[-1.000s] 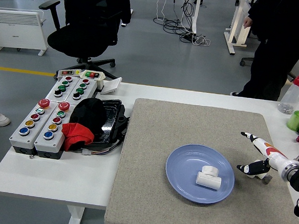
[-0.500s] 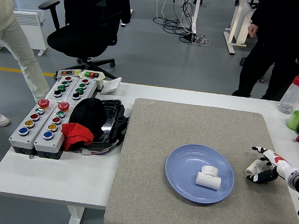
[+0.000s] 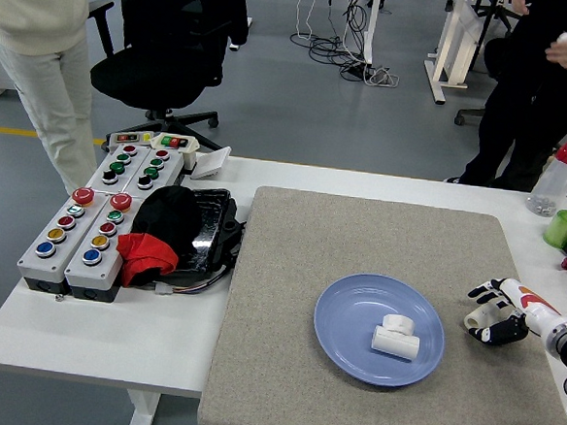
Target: Pick pipe place plate twice
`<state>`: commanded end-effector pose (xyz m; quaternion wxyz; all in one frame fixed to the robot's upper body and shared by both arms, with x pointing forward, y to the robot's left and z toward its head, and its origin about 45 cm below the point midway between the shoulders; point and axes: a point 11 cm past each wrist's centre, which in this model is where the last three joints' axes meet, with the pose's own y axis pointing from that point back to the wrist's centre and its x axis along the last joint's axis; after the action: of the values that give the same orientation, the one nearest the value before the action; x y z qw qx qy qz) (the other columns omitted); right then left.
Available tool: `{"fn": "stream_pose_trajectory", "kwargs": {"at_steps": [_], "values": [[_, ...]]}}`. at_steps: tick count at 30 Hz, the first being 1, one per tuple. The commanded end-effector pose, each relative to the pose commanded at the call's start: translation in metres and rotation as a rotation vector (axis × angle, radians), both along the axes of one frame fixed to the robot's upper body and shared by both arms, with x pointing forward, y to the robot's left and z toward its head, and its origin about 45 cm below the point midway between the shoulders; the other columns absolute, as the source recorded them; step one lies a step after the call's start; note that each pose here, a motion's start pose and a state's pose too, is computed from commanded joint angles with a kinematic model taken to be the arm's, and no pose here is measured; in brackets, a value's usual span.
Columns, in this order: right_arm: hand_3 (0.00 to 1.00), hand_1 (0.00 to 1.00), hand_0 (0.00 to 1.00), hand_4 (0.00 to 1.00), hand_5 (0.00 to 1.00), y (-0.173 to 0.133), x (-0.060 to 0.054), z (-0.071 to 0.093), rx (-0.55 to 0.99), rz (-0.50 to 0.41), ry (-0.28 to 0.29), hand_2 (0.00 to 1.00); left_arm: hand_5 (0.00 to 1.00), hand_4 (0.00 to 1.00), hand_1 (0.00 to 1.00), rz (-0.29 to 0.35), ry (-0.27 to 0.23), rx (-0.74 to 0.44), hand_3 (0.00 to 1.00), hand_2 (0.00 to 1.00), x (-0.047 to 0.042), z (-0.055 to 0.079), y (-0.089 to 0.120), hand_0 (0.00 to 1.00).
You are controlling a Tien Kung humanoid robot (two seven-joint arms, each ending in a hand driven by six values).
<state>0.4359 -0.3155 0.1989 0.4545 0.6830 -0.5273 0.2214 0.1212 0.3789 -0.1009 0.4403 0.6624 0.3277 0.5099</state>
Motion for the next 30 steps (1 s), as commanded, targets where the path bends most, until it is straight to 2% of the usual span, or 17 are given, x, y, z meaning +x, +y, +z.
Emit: {"fn": "stream_pose_trajectory", "kwargs": {"at_steps": [1,4,8,12,17,20,24,30], "values": [[0.661,0.354,0.210,0.685,0.146,0.000,0.000,0.002,0.001,0.002,-0.007,0.490,0.998,0.474,0.642,0.000,0.000,0.000,0.608,0.664,0.0001,0.000,0.000,0.669],[0.661,0.354,0.210,0.685,0.146,0.004,0.001,0.014,0.004,0.019,-0.046,0.490,0.998,0.474,0.642,0.001,0.000,-0.001,0.608,0.664,0.0002,0.000,0.000,0.669],[0.653,0.347,0.202,0.689,0.147,0.026,0.000,0.038,0.014,0.088,-0.114,0.489,0.998,0.474,0.641,0.002,0.000,-0.001,0.609,0.664,-0.0003,0.000,0.000,0.669],[0.653,0.347,0.202,0.689,0.147,0.071,-0.009,0.063,0.056,0.223,-0.175,0.489,0.998,0.474,0.641,0.005,0.001,-0.001,0.609,0.664,-0.0011,0.000,0.000,0.669],[0.652,0.345,0.205,0.679,0.141,0.124,-0.015,0.075,0.097,0.355,-0.194,0.490,0.998,0.473,0.641,0.011,0.002,-0.003,0.609,0.664,-0.0022,-0.001,-0.001,0.669],[0.652,0.346,0.208,0.665,0.125,0.151,-0.016,0.072,0.109,0.414,-0.183,0.494,0.998,0.473,0.641,0.011,0.005,-0.004,0.607,0.664,-0.0033,-0.001,-0.001,0.668],[0.652,0.346,0.208,0.665,0.125,0.171,-0.018,0.062,0.114,0.450,-0.156,0.494,0.998,0.473,0.641,0.011,0.008,-0.006,0.607,0.664,-0.0044,-0.001,-0.002,0.668],[0.653,0.363,0.218,0.653,0.114,0.190,-0.017,0.030,0.097,0.473,-0.089,0.498,0.998,0.473,0.641,0.011,0.014,-0.008,0.607,0.664,-0.0063,-0.002,-0.002,0.669]]}}
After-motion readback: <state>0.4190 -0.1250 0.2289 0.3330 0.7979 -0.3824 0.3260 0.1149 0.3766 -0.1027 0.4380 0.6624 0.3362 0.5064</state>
